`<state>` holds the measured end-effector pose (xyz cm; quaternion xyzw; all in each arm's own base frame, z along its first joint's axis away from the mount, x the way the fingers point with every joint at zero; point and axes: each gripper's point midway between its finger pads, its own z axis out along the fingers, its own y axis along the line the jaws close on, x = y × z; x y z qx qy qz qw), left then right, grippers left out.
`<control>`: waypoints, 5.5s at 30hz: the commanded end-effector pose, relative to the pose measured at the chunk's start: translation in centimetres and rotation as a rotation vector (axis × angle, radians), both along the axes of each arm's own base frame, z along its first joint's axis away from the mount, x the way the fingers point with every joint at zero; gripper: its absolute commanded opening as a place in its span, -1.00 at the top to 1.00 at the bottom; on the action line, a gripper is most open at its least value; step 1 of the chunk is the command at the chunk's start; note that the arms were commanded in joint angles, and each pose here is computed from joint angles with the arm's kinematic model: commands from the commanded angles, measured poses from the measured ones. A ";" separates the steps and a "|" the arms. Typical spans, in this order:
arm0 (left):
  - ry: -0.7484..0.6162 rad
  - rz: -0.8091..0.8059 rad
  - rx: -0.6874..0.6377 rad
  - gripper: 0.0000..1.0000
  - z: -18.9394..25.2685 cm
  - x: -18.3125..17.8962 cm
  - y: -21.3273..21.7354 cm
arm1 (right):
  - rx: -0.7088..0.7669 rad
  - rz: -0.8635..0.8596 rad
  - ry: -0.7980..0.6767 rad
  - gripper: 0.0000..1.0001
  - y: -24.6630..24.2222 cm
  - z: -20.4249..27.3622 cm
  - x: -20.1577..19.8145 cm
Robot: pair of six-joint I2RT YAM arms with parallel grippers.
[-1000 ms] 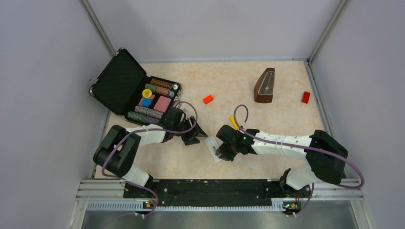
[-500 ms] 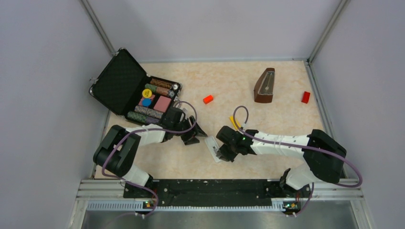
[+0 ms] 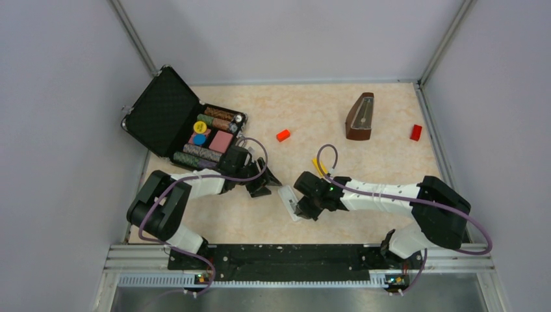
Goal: Load the batteries into the remote control
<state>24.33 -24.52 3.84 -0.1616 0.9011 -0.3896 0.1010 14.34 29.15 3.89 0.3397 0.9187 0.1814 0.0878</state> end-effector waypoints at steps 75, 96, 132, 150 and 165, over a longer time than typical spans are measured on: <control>-0.004 -0.332 0.111 0.49 -4.1 -4.4 -3.4 | 0.185 -0.166 -0.055 0.32 -1.1 -1.5 3.3; 0.045 -0.295 0.172 0.57 -5.5 -4.6 -2.5 | 0.231 -0.106 -0.056 0.17 -0.3 0.6 2.8; -0.033 -0.383 0.146 0.59 -4.8 -4.5 -2.8 | -0.403 1.139 -1.247 0.55 0.2 8.1 3.0; -0.055 -0.402 0.213 0.62 -6.7 -4.1 -2.0 | -0.471 1.042 -1.274 0.59 1.5 4.9 1.4; -0.081 -0.397 0.241 0.69 -6.6 -4.2 -1.2 | -0.539 1.052 -1.140 0.62 0.8 1.3 -0.1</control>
